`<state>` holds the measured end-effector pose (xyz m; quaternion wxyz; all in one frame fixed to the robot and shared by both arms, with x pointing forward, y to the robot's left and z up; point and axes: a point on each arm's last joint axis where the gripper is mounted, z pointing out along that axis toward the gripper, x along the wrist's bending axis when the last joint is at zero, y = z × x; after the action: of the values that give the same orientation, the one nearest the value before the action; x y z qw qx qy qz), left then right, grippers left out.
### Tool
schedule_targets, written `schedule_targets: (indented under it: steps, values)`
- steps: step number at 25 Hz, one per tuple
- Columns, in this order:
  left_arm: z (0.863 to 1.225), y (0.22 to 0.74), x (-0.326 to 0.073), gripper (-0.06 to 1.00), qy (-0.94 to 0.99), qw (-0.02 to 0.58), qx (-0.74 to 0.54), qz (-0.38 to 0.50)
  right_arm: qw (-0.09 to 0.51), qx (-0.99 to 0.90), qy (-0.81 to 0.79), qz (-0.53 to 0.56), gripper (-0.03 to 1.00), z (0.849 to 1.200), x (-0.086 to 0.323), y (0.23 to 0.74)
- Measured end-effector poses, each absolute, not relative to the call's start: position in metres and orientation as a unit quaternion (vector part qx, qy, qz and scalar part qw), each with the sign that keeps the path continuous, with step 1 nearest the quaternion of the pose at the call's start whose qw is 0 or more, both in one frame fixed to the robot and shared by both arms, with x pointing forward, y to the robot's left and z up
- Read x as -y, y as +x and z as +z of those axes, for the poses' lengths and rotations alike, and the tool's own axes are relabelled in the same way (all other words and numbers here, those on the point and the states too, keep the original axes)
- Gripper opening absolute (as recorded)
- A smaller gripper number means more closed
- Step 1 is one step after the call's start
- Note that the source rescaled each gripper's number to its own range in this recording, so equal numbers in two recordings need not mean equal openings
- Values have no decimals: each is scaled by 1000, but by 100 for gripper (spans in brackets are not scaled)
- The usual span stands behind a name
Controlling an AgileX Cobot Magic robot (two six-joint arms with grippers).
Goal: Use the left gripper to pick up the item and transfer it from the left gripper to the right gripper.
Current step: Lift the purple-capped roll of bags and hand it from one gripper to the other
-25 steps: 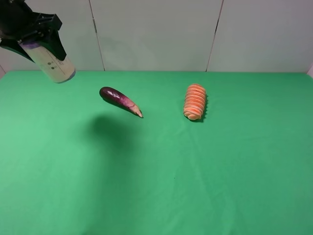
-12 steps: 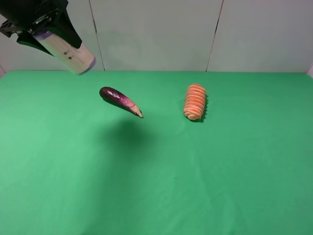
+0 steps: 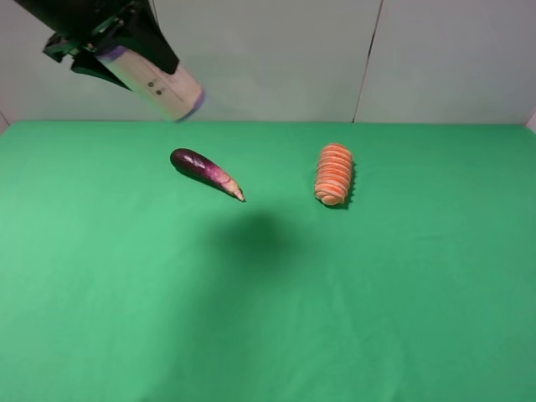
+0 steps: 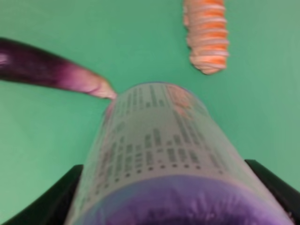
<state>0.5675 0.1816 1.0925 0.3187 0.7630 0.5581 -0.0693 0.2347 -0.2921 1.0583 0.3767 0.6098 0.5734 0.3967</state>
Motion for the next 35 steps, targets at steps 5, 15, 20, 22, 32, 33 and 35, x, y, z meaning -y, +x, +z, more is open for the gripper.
schedule_targets:
  steps: [5, 15, 20, 22, 32, 33, 35]
  values:
    - [1094, 559, -153, 1, 780, 329, -527, -71, 374, -573, 610, 400, 100, 1058, 291, 235]
    - [1099, 541, -106, 1, 786, 367, -487, -99, 364, -574, 610, 408, 100, 1057, 290, 235]
    - [1105, 537, -93, 1, 767, 399, -488, -123, 355, -573, 608, 420, 100, 1058, 287, 236]
    - [1107, 537, -90, 1, 753, 413, -493, -138, 349, -572, 605, 430, 100, 1059, 285, 236]
    - [1120, 535, -80, 1, 715, 475, -476, -191, 278, -590, 548, 524, 100, 1083, 267, 275]
    - [1121, 535, -80, 1, 714, 479, -473, -193, 275, -590, 543, 531, 100, 1085, 266, 281]
    - [1122, 534, -79, 0, 712, 485, -468, -195, 270, -593, 528, 545, 100, 1089, 264, 293]
